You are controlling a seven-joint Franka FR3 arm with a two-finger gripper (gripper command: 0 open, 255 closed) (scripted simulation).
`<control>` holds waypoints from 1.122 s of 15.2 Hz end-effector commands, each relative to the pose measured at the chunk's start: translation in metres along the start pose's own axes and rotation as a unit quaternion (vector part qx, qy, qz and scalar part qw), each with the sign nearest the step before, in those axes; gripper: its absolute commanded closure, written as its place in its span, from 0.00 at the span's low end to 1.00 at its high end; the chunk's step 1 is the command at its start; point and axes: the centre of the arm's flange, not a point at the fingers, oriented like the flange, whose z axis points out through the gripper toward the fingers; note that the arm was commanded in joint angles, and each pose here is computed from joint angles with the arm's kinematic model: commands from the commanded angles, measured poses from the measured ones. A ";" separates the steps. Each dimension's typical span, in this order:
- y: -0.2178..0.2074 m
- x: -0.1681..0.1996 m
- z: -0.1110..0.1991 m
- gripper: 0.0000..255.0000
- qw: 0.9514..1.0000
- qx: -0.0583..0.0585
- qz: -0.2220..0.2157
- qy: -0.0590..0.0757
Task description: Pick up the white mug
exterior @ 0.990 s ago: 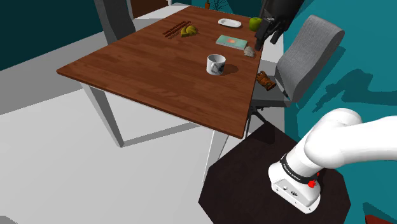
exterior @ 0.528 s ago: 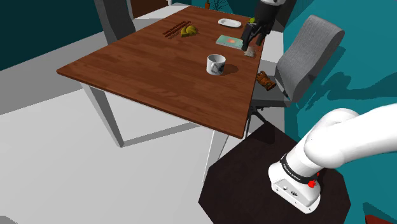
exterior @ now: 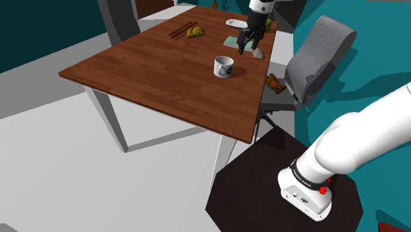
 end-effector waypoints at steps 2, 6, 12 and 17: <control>0.017 0.034 0.024 0.00 1.000 0.006 -0.004 -0.011; 0.038 0.077 0.055 0.00 1.000 0.014 -0.009 -0.025; 0.066 0.139 0.105 0.00 0.998 0.026 -0.017 -0.047; 0.066 0.138 0.132 0.00 0.998 0.026 -0.017 -0.047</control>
